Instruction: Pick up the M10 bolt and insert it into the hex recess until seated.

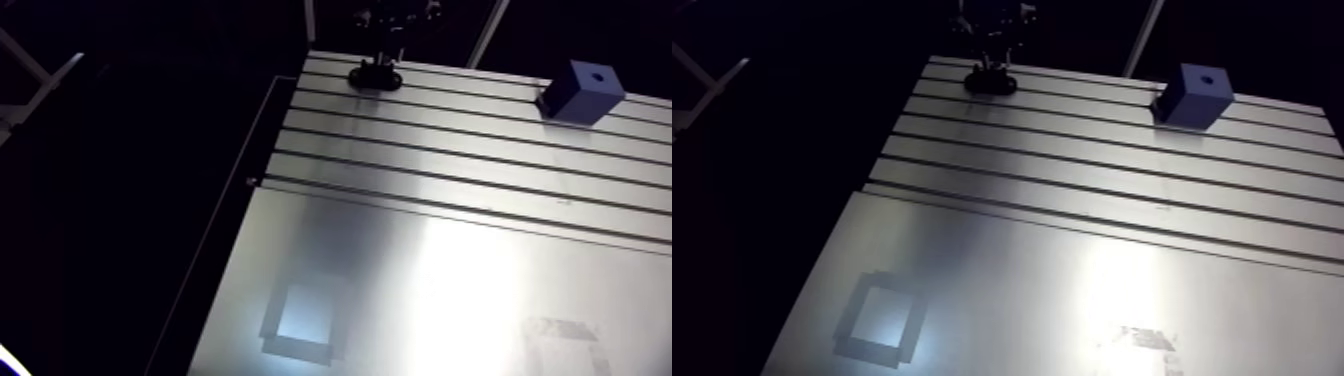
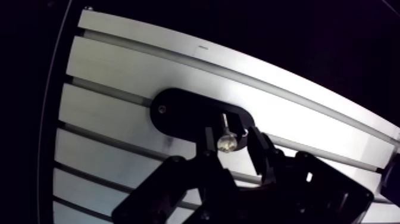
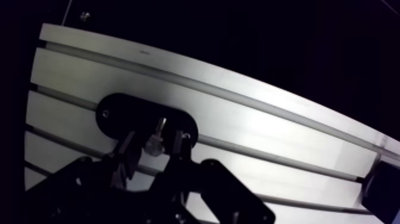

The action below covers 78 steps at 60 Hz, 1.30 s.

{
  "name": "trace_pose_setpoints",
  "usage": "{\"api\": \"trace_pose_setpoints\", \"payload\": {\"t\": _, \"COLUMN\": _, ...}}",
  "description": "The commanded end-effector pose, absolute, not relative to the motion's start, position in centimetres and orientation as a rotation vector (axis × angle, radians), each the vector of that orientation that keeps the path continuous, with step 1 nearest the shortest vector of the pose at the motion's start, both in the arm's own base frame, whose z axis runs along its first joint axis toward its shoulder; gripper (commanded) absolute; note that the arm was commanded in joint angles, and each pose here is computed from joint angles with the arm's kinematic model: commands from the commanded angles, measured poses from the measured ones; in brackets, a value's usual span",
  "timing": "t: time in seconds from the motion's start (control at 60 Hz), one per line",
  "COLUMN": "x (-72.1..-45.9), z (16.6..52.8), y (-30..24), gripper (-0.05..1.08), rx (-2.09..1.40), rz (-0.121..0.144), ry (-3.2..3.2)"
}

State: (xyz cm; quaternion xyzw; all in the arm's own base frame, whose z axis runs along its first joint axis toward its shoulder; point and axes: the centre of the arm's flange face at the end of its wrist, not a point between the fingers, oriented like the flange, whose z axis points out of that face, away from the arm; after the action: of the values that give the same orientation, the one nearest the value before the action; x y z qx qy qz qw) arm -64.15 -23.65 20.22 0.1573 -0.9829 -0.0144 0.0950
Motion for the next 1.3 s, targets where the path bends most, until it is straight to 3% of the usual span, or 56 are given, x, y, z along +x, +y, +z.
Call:
{"api": "trace_pose_setpoints", "payload": {"t": 0.017, "x": -64.11, "z": 20.26, "y": -23.73, "gripper": 0.60, "rx": 0.468, "rz": -0.044, "ry": -2.913}}
{"api": "trace_pose_setpoints", "payload": {"t": 1.3, "x": -63.89, "z": 19.91, "y": -23.65, "gripper": 0.65, "rx": 0.466, "rz": -0.035, "ry": -2.924}}
